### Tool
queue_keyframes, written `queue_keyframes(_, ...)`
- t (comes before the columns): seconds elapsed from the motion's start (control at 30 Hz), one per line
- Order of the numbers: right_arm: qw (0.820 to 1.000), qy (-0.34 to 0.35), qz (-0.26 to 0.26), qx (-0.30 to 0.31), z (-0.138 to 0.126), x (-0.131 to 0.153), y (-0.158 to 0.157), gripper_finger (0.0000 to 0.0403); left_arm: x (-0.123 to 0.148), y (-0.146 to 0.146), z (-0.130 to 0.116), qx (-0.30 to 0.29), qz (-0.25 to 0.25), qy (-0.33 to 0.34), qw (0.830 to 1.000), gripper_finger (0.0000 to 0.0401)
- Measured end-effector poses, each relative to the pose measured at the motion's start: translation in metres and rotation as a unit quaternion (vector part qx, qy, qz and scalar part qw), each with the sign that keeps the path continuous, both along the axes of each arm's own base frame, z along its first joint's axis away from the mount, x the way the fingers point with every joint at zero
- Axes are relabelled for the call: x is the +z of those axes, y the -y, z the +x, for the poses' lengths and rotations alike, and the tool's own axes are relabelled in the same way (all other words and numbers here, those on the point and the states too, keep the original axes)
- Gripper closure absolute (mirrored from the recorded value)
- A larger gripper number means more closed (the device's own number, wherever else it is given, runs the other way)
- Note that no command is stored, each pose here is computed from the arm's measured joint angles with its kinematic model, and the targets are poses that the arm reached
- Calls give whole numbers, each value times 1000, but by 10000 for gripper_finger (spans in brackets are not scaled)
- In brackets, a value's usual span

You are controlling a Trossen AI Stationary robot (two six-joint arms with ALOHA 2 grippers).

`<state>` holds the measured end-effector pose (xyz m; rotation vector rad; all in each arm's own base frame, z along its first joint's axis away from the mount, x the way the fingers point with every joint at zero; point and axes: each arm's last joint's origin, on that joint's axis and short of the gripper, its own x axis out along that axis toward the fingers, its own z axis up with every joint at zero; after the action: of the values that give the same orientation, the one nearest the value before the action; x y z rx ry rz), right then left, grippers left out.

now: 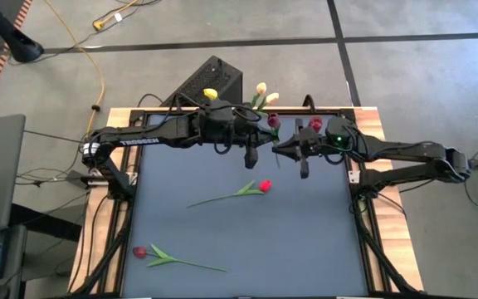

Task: Sort flowers into vase by color
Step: Put the right dark red flower into the red vase

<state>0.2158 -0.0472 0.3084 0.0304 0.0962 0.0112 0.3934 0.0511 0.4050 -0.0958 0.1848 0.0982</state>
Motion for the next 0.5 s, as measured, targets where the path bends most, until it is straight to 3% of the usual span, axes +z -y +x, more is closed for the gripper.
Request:
queue_keyframes(0.1, 1000, 3, 2, -1, -2, 1, 0, 381, 0, 0, 0, -6, 9, 1, 1000, 378)
queue_keyframes(0.27, 999, 19, 13, -26, -14, 9, 7, 376, 0, -2, -4, -6, 13, -15, 1000, 303)
queue_keyframes(0.5, 991, 8, -10, -133, -53, 14, 37, 380, 21, -8, -31, 21, 33, -16, 999, 208)
